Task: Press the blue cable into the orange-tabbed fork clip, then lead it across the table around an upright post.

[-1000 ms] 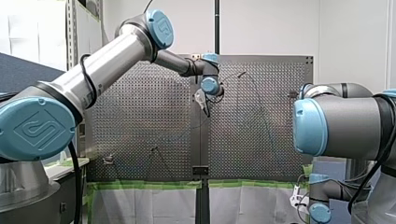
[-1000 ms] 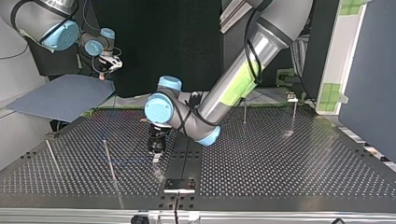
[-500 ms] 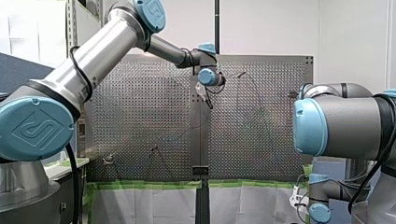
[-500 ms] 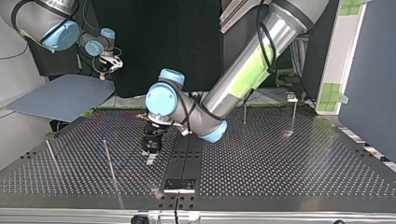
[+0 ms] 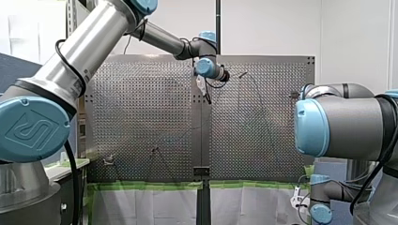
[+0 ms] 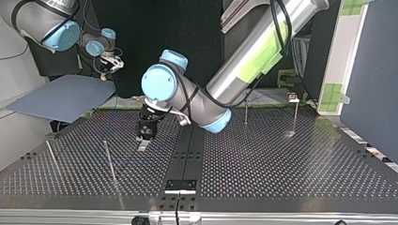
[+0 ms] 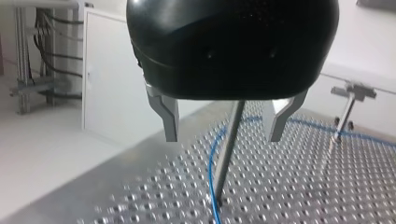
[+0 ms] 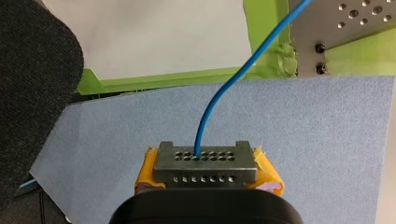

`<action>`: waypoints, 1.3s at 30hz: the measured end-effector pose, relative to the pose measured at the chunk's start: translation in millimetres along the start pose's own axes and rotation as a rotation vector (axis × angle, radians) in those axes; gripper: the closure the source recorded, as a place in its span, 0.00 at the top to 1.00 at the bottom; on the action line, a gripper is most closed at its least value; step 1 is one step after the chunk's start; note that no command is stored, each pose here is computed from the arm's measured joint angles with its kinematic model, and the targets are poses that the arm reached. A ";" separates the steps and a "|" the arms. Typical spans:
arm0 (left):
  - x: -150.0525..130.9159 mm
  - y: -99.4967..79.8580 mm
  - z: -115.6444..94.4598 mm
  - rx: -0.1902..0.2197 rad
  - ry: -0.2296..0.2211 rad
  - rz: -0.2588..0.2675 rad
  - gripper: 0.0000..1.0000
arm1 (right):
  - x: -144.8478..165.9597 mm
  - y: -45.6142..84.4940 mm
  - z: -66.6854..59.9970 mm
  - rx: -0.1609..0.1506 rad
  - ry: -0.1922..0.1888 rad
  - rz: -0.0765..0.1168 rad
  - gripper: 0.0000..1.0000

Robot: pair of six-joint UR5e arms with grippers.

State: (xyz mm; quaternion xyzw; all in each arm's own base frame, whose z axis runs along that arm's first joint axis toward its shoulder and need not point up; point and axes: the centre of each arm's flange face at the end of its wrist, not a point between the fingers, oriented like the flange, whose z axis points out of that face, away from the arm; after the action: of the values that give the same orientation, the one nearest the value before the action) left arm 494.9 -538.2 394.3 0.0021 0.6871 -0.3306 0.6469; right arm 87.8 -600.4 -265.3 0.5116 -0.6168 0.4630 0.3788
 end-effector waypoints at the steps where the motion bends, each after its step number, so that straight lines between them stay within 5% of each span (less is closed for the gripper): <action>1: -1.4 -2.3 -2.2 0.010 -0.001 0.001 0.89 | -0.1 -0.5 -0.1 0.002 0.000 0.000 0.00; 11: -24.8 -31.1 -33.0 0.090 0.019 0.067 0.96 | -0.9 -2.4 -0.7 0.009 -0.004 -0.001 0.00; 20: -50.1 -57.5 -41.2 0.064 0.004 0.121 0.99 | -0.9 -2.8 -0.7 0.009 -0.004 -0.001 0.00; 29: -20.5 -75.8 -35.7 0.063 0.077 0.170 0.99 | -1.7 -4.4 -1.3 0.011 -0.007 0.000 0.00; 39: 15.8 -80.9 -21.9 0.072 0.176 0.164 0.99 | -2.0 -4.6 -1.4 0.012 -0.008 0.000 0.00</action>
State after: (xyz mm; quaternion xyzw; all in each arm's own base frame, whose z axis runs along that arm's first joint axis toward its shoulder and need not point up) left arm 438.1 -598.1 415.5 0.1107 0.7264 -0.2994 0.6086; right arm 92.7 -598.7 -265.9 0.5156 -0.6155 0.4647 0.3734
